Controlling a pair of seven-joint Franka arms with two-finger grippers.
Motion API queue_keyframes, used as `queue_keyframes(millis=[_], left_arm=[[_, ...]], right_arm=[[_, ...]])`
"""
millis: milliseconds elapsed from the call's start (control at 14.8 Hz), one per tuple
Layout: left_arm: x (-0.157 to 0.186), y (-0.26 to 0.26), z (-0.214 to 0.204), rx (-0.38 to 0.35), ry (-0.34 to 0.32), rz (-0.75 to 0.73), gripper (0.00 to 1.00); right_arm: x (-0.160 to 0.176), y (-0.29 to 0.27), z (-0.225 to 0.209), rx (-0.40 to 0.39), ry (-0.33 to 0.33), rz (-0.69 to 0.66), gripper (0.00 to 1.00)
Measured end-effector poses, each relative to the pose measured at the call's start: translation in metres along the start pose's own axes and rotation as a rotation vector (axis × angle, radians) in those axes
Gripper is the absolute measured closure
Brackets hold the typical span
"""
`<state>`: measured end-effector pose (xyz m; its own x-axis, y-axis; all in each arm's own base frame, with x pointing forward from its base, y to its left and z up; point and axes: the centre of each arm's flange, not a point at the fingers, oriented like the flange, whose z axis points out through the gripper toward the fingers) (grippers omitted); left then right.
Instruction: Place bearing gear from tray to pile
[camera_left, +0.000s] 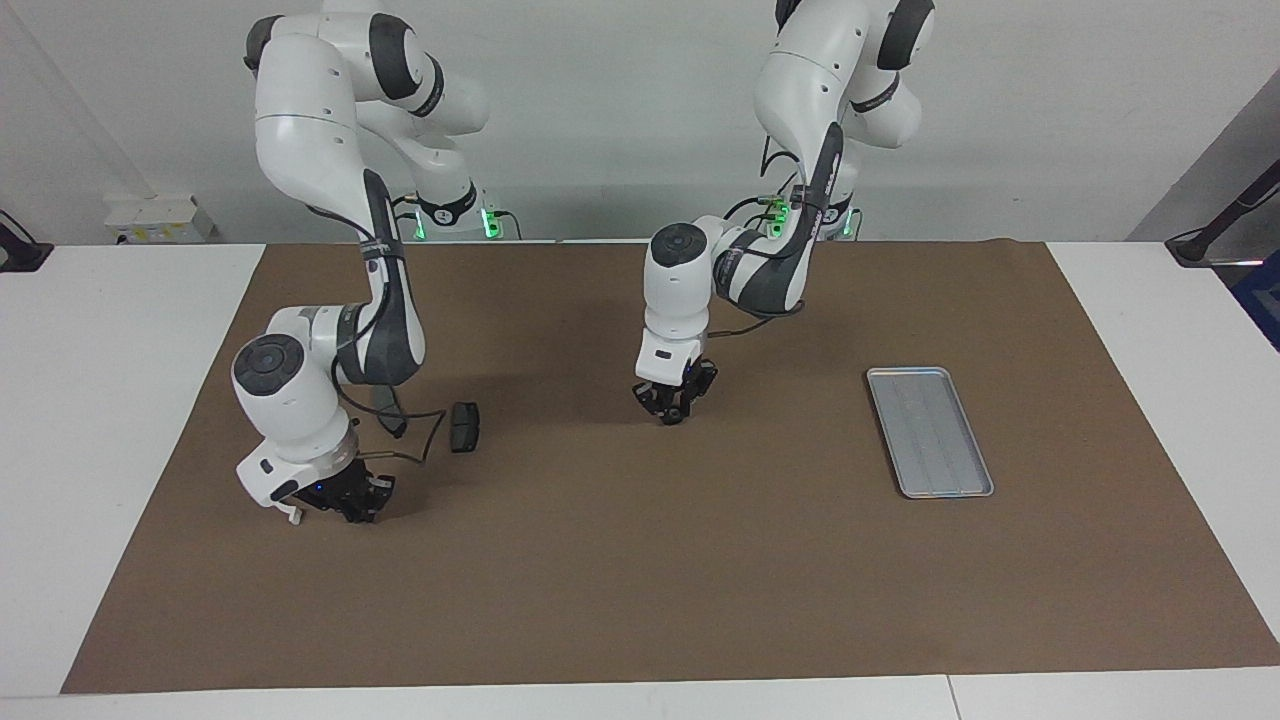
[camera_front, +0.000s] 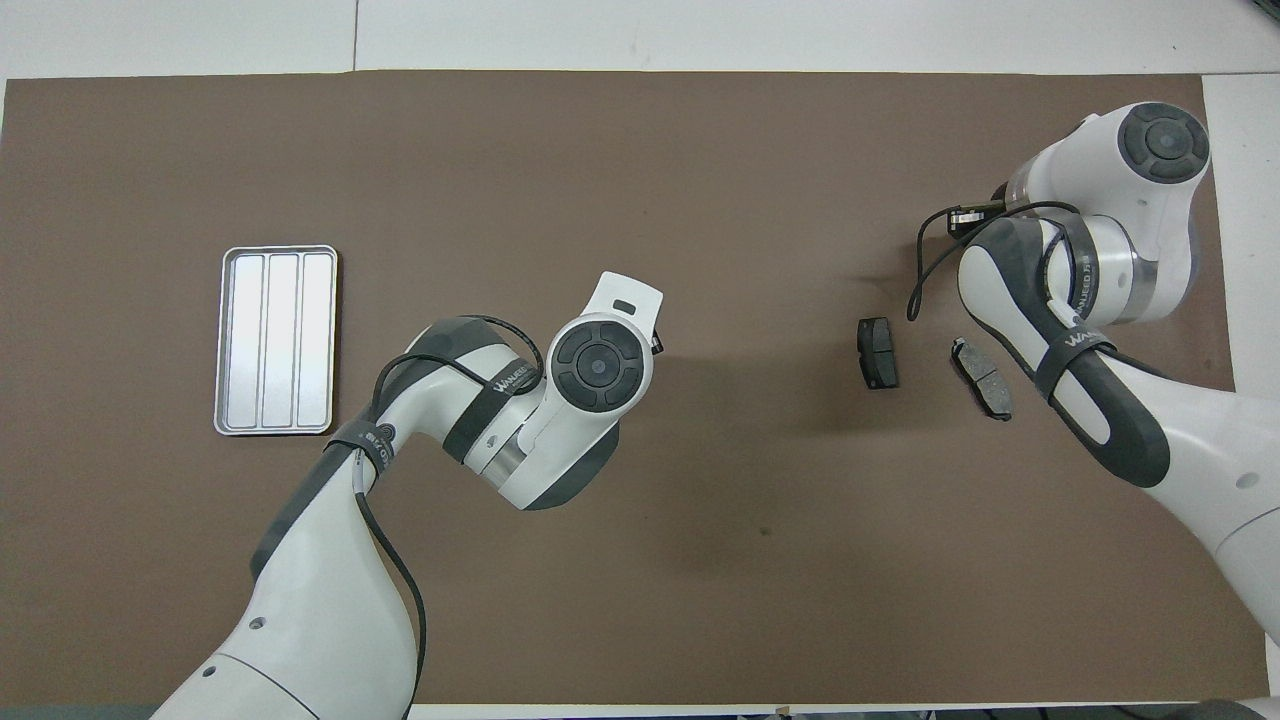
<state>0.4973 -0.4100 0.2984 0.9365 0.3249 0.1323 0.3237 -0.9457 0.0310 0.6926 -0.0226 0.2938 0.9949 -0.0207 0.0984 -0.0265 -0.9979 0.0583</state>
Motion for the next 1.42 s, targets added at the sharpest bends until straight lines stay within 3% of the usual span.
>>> queue_keyframes(millis=[203,271,541,744,947,1286,1421], left_arm=[[-0.001,-0.001,0.003,-0.005,0.001,0.001,0.65],[-0.002,-0.002,0.003,-0.006,0.002,0.002,0.65],[0.002,-0.003,0.003,-0.011,0.008,-0.004,0.6],[0.01,-0.002,-0.003,-0.022,0.02,-0.014,0.34],[0.029,-0.002,-0.017,-0.044,0.042,-0.035,0.01],[0.08,-0.018,-0.057,-0.092,0.097,-0.06,0.0],[0.104,-0.037,-0.088,-0.079,0.114,-0.023,0.0]], right_arm=[[0.0,0.0,0.0,0.0,0.0,0.0,0.77],[-0.001,-0.001,0.001,0.001,-0.001,-0.001,0.71],[-0.003,-0.007,0.005,0.004,-0.007,-0.008,0.3],[-0.002,-0.008,0.004,0.004,-0.006,-0.009,0.0],[-0.001,-0.01,-0.004,0.004,0.002,-0.013,0.0],[-0.004,-0.035,-0.046,0.002,-0.021,-0.012,0.0],[-0.008,-0.058,-0.075,-0.004,-0.045,0.031,0.0]])
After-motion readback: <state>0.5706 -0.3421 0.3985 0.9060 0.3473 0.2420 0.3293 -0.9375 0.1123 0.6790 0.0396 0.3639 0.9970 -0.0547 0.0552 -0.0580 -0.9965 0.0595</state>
